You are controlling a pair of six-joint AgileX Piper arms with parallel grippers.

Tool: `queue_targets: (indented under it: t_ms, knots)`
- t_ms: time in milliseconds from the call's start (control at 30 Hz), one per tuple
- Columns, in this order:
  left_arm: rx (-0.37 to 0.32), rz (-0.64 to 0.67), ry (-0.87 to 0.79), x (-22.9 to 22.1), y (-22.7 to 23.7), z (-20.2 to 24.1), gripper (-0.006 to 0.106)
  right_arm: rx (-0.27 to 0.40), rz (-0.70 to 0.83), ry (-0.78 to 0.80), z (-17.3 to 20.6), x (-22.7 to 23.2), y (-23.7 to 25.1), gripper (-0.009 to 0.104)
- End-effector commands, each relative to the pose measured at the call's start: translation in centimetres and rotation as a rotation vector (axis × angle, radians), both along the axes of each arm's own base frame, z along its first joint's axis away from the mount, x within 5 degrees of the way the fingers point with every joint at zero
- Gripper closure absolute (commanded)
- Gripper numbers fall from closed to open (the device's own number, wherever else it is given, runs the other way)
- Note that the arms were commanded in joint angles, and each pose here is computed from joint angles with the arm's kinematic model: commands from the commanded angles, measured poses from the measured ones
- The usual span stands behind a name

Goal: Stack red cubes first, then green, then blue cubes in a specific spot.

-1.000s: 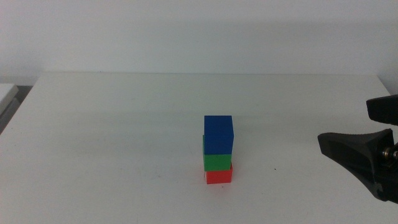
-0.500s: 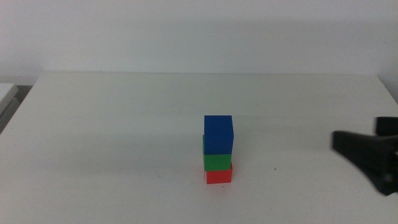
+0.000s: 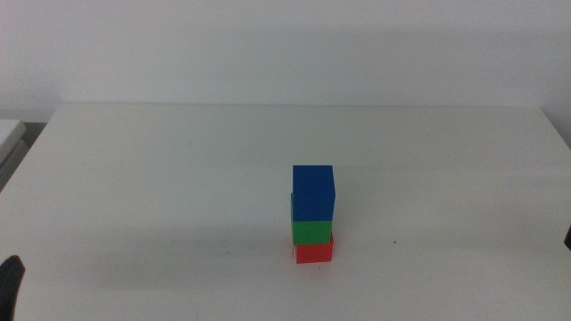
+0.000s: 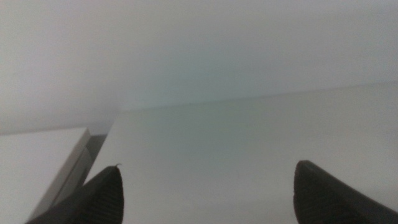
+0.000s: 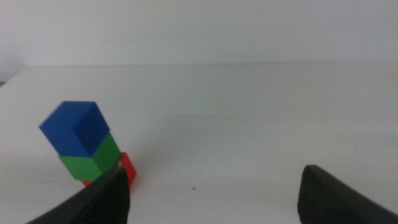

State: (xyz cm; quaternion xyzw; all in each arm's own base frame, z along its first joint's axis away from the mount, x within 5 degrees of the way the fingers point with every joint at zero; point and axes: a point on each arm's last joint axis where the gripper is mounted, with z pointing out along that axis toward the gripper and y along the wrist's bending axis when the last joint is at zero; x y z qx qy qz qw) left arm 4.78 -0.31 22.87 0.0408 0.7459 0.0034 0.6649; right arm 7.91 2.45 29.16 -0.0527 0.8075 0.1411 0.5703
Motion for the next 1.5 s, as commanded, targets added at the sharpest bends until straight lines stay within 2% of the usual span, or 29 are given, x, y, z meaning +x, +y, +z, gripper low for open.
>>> queue_targets:
  t_ms: [0, 233, 367, 600, 667, 767, 833, 1000, 1067, 1167, 1467]
  knots:
    - [-0.005, 0.002, -0.031, 0.0, 0.0, 0.2, 0.007, -0.04, -0.011, -0.041, -0.5, -0.3, -0.4, 0.002]
    - [-0.003, 0.002, -0.035, 0.0, 0.0, 0.2, 0.007, -0.037, -0.016, -0.095, -0.3, -1.1, -0.9, 0.002]
    - [-0.003, 0.002, -0.037, 0.0, 0.0, 0.2, 0.007, -0.058, -0.045, -0.103, -1.0, -1.5, -1.3, 0.002]
    - [-0.001, 0.003, -0.037, 0.0, 0.0, 0.2, 0.007, -0.182, -0.188, -0.198, -3.0, -2.7, -2.6, 0.002]
    - [0.001, 0.003, -0.037, 0.0, 0.0, 0.2, 0.007, -0.192, -0.234, -0.229, -4.0, -3.0, -2.7, 0.002]
    - [0.001, 0.003, -0.037, 0.0, 0.0, 0.2, 0.007, -0.188, -0.303, -0.274, -5.7, -3.2, -2.7, 0.002]
    - [0.002, 0.004, -0.039, 0.0, 0.0, 0.3, 0.007, -0.146, -0.344, -0.26, -6.9, -2.8, -2.8, 0.002]
    - [0.002, 0.004, -0.04, 0.0, 0.0, 0.3, 0.007, -0.144, -0.358, -0.29, -8.9, -2.3, -2.9, 0.002]
    - [0.002, 0.004, -0.041, 0.0, 0.0, 0.3, 0.007, -0.132, -0.363, -0.322, -8.7, -2.3, -2.9, 0.002]
    - [0.002, 0.004, -0.041, 0.0, 0.0, 0.3, 0.007, -0.141, -0.359, -0.258, -9.3, -2.3, -2.9, 0.002]
    - [0.003, 0.005, -0.04, 0.2, 0.0, -0.5, 0.007, -0.141, -0.359, -0.262, -9.3, -2.3, -2.9, 0.002]
